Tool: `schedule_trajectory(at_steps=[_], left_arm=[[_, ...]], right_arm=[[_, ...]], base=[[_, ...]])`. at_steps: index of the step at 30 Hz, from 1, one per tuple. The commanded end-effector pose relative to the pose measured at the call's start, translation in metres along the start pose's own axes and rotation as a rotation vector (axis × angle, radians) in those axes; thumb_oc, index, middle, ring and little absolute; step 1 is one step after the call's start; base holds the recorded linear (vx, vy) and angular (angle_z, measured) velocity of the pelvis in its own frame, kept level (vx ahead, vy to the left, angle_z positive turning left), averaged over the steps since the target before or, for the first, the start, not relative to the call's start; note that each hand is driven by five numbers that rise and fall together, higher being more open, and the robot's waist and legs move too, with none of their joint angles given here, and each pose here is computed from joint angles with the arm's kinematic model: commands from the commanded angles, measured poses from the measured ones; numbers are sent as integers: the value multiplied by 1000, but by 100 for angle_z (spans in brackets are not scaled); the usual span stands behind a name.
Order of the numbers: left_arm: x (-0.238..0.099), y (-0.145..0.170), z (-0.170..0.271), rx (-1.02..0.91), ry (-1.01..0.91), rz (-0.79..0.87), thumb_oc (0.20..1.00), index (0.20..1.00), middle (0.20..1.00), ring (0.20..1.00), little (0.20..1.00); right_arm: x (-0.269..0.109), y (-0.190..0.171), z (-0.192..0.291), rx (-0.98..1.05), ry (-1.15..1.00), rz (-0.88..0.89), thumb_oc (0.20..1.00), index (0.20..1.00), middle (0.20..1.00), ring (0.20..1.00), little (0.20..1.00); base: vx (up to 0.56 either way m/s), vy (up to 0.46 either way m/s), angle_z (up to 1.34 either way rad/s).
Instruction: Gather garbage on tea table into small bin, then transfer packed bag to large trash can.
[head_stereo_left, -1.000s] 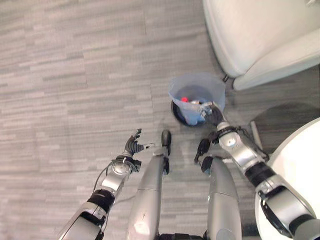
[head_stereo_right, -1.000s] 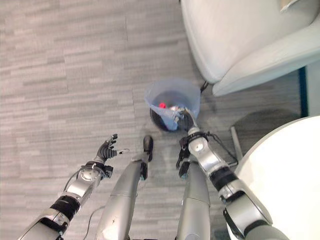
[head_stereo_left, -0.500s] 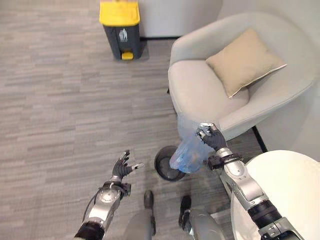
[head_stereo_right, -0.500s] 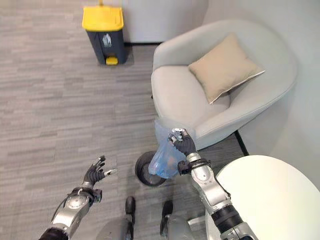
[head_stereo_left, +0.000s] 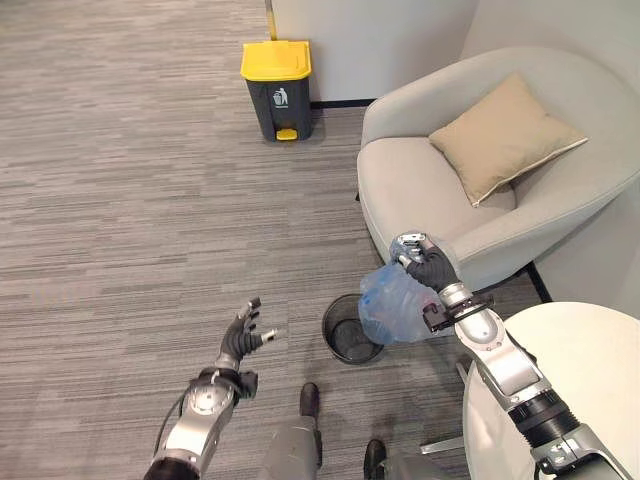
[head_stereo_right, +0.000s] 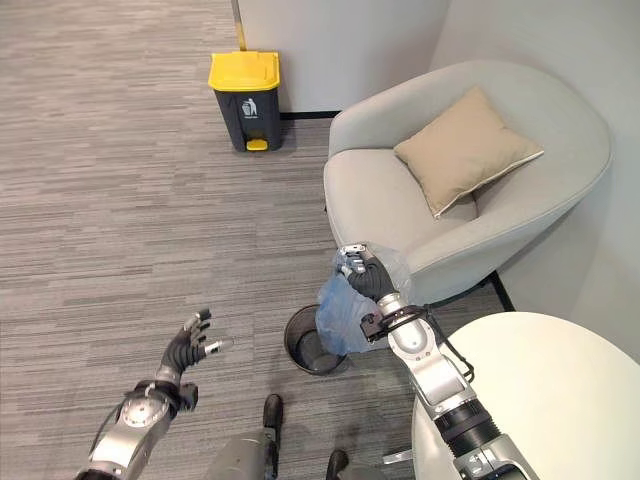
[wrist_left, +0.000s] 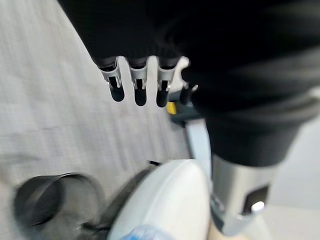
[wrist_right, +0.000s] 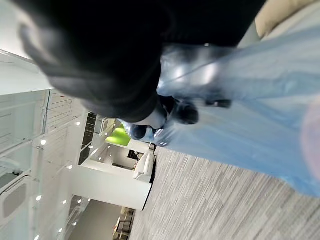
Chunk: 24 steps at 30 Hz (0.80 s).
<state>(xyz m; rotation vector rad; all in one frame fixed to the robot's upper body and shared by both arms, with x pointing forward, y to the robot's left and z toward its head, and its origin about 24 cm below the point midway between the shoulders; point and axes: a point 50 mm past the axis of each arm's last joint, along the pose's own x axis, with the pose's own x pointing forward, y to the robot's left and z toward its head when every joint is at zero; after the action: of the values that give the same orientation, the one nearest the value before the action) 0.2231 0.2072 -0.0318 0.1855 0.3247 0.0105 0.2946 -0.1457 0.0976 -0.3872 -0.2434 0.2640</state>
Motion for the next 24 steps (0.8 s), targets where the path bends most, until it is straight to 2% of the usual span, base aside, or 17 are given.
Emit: schedule_trajectory(at_steps=[1,10,14,19,24], left_arm=[[11,-1,33,69,-148,-53,1000,1000,1000,1000,1000],[10,-22,63,207,-295,-198,1000,1000,1000,1000,1000],[11,-37,87,264,-408,-252,1000,1000,1000,1000,1000],[12,-60,116,247,-527,-322,1000,1000,1000,1000,1000],[13,-69,123,264,-553,-334,1000,1000,1000,1000,1000]], right_arm=[[13,-10,44,4,-223,-60,200,200,200,200,200],[4,-11,56,11,-283,7,200,200,200,200,200],[4,2,66,53,-333,67,200,200,200,200,200],[8,27,84,142,-403,179,200,200,200,200,200],[11,36,89,182,-415,213,200,200,200,200,200]], base=[[-480,-136,79],[-147,20,60],[2,131,58],[14,91,-29],[32,35,-2]])
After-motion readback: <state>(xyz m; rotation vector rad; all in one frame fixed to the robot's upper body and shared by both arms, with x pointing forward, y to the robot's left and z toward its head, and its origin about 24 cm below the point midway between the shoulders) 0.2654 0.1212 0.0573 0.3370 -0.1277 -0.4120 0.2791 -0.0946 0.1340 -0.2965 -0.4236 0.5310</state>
